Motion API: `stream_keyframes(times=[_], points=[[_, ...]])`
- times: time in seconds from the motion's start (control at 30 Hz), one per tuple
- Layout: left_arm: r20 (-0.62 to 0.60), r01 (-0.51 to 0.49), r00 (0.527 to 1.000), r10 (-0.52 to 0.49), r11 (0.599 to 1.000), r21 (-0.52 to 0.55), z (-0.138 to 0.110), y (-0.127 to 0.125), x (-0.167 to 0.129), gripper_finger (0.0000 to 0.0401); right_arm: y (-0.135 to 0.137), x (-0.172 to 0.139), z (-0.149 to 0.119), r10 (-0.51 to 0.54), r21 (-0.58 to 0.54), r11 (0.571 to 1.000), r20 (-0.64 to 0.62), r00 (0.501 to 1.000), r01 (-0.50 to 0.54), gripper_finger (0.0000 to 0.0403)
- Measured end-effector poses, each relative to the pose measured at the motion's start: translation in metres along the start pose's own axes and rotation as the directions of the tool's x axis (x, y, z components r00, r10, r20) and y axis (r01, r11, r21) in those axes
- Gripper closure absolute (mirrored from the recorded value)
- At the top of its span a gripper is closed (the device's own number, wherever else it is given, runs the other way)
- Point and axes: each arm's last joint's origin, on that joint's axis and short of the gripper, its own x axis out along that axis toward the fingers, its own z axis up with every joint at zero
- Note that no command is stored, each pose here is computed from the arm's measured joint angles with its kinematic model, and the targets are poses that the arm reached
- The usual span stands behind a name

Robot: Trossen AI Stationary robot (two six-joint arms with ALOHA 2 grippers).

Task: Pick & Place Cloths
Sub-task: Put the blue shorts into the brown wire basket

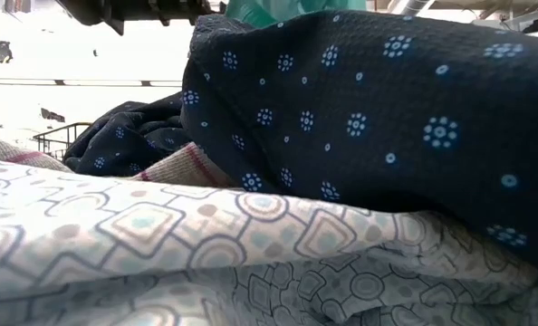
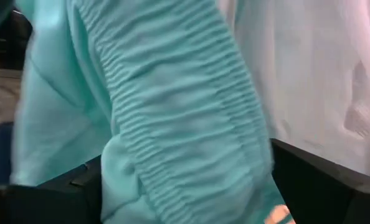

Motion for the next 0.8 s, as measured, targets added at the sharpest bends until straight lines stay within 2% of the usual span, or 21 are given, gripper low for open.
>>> stream_keyframes(times=[0.33,0.5,0.67,0.8], points=[[0.119,0.052,0.991,-0.054,0.998,0.024,-0.004,0.001,0.014,0.0063,-0.014,0.005,0.013,0.071,0.005,0.997,0.107,0.992,-0.072,0.0403],[0.122,0.198,0.972,-0.2,0.98,0.028,0.004,-0.002,0.032,0.0063,-0.016,0.005,0.015,0.071,0.005,0.997,0.119,0.99,-0.072,0.0403],[0.142,0.305,0.942,-0.304,0.952,0.019,0.019,-0.005,0.056,0.0065,-0.016,0.005,0.015,0.072,-0.002,0.997,0.125,0.989,-0.073,0.0403],[0.141,0.344,0.93,-0.339,0.939,-0.014,0.028,-0.005,0.069,0.0096,-0.015,0.005,0.015,0.075,-0.003,0.997,0.125,0.989,-0.076,0.0403]])
